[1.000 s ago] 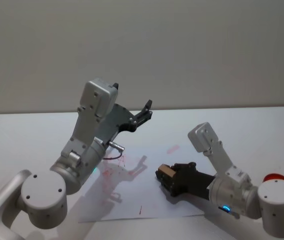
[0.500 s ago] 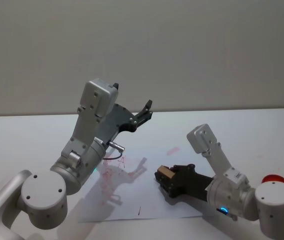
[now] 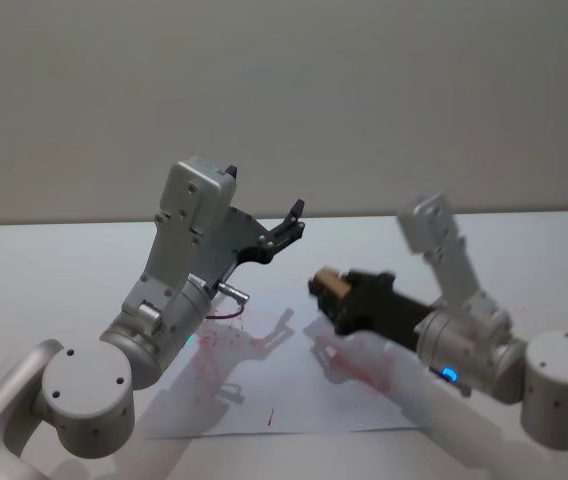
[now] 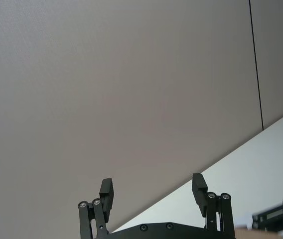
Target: Use the one hand to pick up the stamp and affix it onto the A4 paper.
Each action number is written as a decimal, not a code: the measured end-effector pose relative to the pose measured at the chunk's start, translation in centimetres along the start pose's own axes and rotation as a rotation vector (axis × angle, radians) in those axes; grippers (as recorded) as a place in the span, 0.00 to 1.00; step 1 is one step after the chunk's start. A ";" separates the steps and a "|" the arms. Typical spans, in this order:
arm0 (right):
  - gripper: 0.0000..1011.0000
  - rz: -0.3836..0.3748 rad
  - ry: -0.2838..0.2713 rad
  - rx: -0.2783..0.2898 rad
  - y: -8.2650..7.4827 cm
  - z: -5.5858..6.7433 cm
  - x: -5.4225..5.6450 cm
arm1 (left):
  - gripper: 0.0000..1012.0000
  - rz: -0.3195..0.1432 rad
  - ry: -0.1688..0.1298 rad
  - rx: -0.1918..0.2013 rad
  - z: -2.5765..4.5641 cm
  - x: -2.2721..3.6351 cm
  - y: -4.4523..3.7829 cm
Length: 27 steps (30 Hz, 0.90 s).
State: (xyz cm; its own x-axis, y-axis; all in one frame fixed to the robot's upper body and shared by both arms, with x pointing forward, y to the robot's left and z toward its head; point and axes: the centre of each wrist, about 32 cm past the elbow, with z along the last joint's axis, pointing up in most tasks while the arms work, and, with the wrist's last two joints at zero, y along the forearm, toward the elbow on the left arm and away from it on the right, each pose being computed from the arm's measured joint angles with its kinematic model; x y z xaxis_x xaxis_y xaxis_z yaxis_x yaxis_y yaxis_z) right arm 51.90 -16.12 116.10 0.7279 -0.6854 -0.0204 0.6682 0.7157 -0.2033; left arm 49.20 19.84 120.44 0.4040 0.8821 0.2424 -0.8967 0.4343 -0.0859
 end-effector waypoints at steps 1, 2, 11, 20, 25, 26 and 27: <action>0.22 -0.006 -0.002 0.011 -0.1 0.3 0.1 | 0.99 0.000 0.000 0.000 0.00 0.00 0.00; 0.22 -0.022 -0.004 0.032 -0.4 0.8 0.3 | 0.99 0.000 0.000 0.000 0.00 0.00 0.00; 0.22 -0.139 -0.012 0.108 -3.5 2.7 1.4 | 0.99 0.000 0.000 0.000 0.00 0.00 0.00; 0.22 -0.275 -0.011 0.085 -7.8 2.4 2.4 | 0.99 0.000 0.000 0.000 0.00 0.00 0.00; 0.22 -0.345 -0.007 0.048 -10.1 1.8 2.8 | 0.99 0.000 0.000 0.000 0.00 0.00 0.00; 0.22 -0.369 -0.007 0.032 -11.0 1.5 2.9 | 0.99 0.000 0.000 0.000 0.00 0.00 0.00; 0.22 -0.383 -0.005 0.023 -11.4 1.4 3.0 | 0.99 0.000 0.000 0.000 0.00 0.00 0.00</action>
State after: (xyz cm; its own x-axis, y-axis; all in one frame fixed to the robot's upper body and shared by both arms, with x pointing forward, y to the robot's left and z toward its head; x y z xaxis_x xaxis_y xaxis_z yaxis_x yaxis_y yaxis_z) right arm 46.70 -26.11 119.70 0.4256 -0.9031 0.0578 0.8952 0.4108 -0.1730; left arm 49.20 19.84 120.44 0.4040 0.8821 0.2425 -0.8967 0.4343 -0.0859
